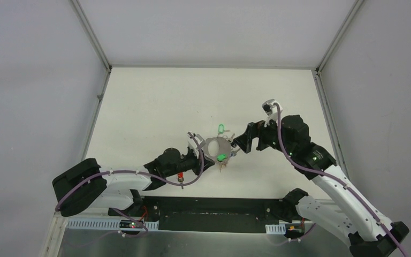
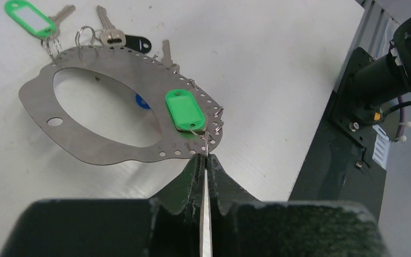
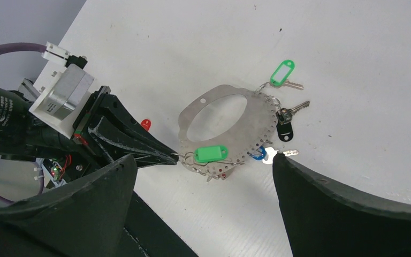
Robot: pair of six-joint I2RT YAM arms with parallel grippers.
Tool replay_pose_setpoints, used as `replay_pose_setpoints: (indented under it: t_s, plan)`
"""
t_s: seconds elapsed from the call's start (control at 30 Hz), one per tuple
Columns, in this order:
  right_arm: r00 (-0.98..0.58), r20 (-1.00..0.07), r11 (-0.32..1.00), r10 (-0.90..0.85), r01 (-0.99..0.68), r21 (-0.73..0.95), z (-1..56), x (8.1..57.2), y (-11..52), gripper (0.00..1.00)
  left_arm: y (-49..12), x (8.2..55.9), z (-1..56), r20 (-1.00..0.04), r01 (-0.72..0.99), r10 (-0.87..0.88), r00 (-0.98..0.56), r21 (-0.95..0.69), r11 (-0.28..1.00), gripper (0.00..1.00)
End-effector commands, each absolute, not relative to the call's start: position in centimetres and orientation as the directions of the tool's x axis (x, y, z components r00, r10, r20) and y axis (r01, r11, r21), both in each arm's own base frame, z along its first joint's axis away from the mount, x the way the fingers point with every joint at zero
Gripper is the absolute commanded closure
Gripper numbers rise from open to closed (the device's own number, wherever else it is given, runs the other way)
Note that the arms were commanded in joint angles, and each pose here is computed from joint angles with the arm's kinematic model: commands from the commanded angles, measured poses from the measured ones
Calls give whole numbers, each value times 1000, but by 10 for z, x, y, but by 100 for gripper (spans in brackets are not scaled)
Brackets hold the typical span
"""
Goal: Put the keys on the keyring
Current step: Place the keyring at the center of the board.
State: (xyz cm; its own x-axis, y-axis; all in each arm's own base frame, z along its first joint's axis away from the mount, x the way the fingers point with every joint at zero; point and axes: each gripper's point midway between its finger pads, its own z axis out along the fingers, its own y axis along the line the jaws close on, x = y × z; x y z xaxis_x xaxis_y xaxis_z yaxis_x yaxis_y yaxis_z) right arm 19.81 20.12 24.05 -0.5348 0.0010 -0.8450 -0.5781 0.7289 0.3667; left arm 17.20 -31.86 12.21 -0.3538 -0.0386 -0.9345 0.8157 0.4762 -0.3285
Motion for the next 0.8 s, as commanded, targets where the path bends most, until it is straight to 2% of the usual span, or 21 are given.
replay_pose_setpoints:
  t_s: [0.0, 0.03, 0.2, 0.4, 0.6, 0.77]
  plan:
    - [-566, -824, 733, 31, -548, 404, 236, 203, 205, 0, -311, 159, 123, -906, 787, -61, -419, -396, 474, 94]
    - [-574, -818, 739, 34, -537, 407, 234, 204, 205, 0, -306, 159, 122, -901, 773, -66, -428, -403, 489, 88]
    - [-611, -791, 772, 36, -486, 410, 218, 207, 200, 0, -279, 166, 138, -877, 673, -141, -460, -448, 589, 41]
    - [-624, -779, 789, 69, -443, 425, 206, 210, 197, 0, -245, 174, 168, -857, 551, -237, -458, -483, 680, 2]
    - [-715, -694, 815, 89, -348, 464, 185, 210, 196, 0, -232, 184, 184, -816, 418, -290, -500, -521, 744, 1]
    - [-787, -613, 821, 70, -303, 483, 165, 208, 201, 0, -246, 191, 174, -799, 385, -188, -571, -463, 798, 1]
